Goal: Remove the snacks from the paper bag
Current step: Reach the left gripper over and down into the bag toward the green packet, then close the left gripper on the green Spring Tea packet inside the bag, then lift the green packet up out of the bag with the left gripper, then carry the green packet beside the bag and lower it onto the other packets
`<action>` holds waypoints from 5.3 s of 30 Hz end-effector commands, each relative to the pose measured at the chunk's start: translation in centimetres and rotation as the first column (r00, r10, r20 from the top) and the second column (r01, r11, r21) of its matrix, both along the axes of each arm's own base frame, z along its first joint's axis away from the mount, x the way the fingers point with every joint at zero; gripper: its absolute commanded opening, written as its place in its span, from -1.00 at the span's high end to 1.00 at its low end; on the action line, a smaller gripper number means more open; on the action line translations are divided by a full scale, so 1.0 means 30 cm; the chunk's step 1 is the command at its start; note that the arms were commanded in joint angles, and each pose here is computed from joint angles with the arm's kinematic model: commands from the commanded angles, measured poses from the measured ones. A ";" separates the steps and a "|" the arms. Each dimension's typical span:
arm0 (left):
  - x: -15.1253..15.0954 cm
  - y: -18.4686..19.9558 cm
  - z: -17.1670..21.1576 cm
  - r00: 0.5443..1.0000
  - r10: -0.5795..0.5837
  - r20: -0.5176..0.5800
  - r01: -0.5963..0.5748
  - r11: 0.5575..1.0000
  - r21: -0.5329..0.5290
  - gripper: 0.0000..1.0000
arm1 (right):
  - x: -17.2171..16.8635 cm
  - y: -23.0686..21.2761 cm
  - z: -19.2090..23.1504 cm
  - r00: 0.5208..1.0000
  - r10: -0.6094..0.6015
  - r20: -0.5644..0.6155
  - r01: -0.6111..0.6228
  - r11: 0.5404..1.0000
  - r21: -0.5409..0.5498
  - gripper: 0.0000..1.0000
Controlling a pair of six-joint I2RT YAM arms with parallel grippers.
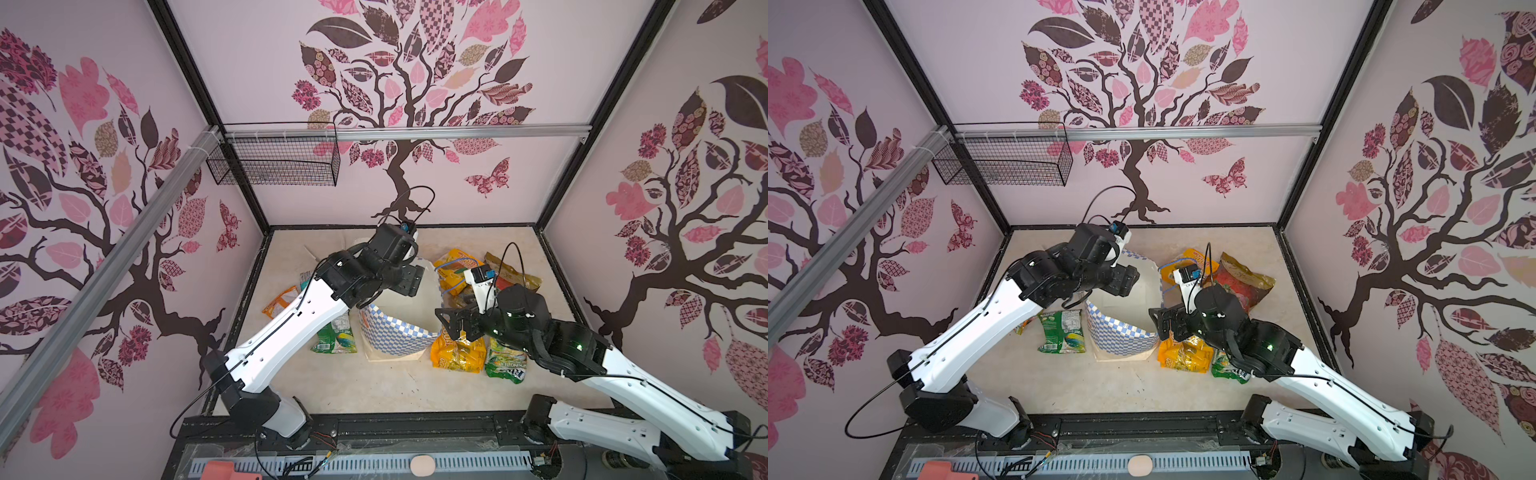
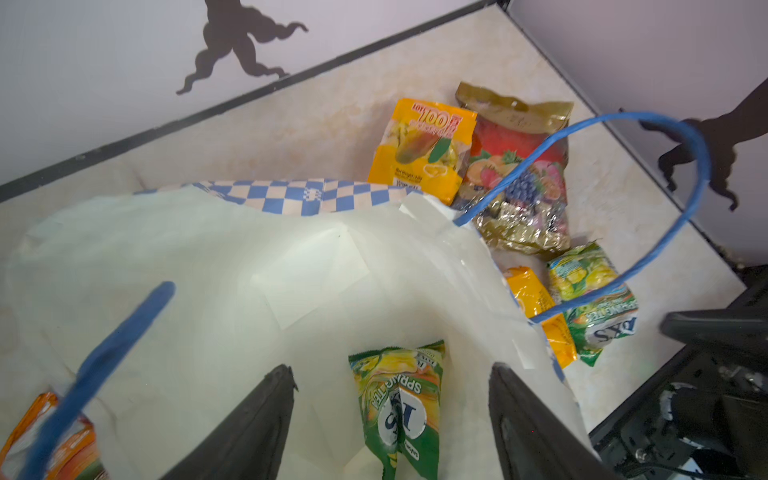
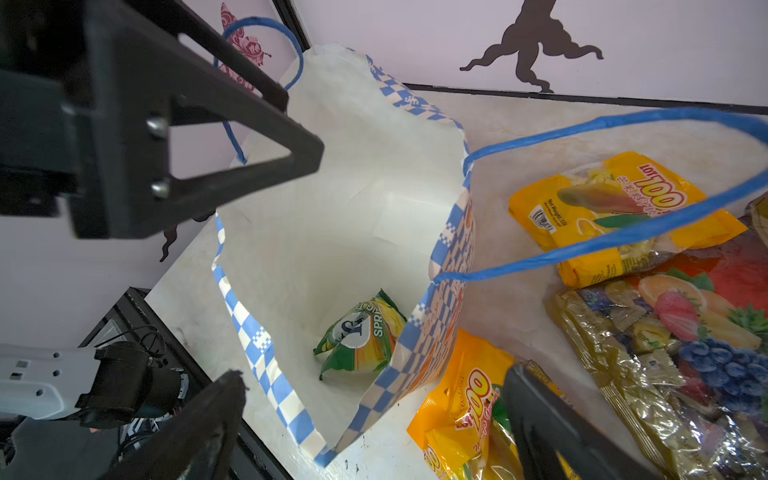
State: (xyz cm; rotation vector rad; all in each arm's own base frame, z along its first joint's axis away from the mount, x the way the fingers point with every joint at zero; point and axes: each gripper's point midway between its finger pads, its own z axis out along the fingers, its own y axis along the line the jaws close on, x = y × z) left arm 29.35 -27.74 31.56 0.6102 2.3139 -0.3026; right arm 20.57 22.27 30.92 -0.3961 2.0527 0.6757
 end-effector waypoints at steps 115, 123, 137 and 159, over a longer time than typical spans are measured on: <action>0.001 0.011 0.024 0.992 -0.128 -0.023 0.128 0.992 0.011 1.00 | 0.016 -0.033 -0.004 0.998 -0.069 -0.002 0.069 0.997 0.021 -1.00; -0.061 0.001 0.228 0.975 -0.155 0.159 0.165 0.985 -0.053 1.00 | 0.023 -0.048 0.002 0.995 -0.095 0.005 0.095 0.995 0.026 -0.99; -0.107 0.385 0.451 0.911 0.216 0.352 -0.165 0.972 -0.170 1.00 | 0.031 -0.047 0.009 0.994 -0.105 0.021 0.105 0.994 0.039 -0.99; -0.009 1.060 -0.473 0.372 0.856 -0.360 -0.922 0.386 -0.034 1.00 | 0.007 -0.104 0.002 0.991 -0.123 0.043 0.122 0.992 0.025 -1.00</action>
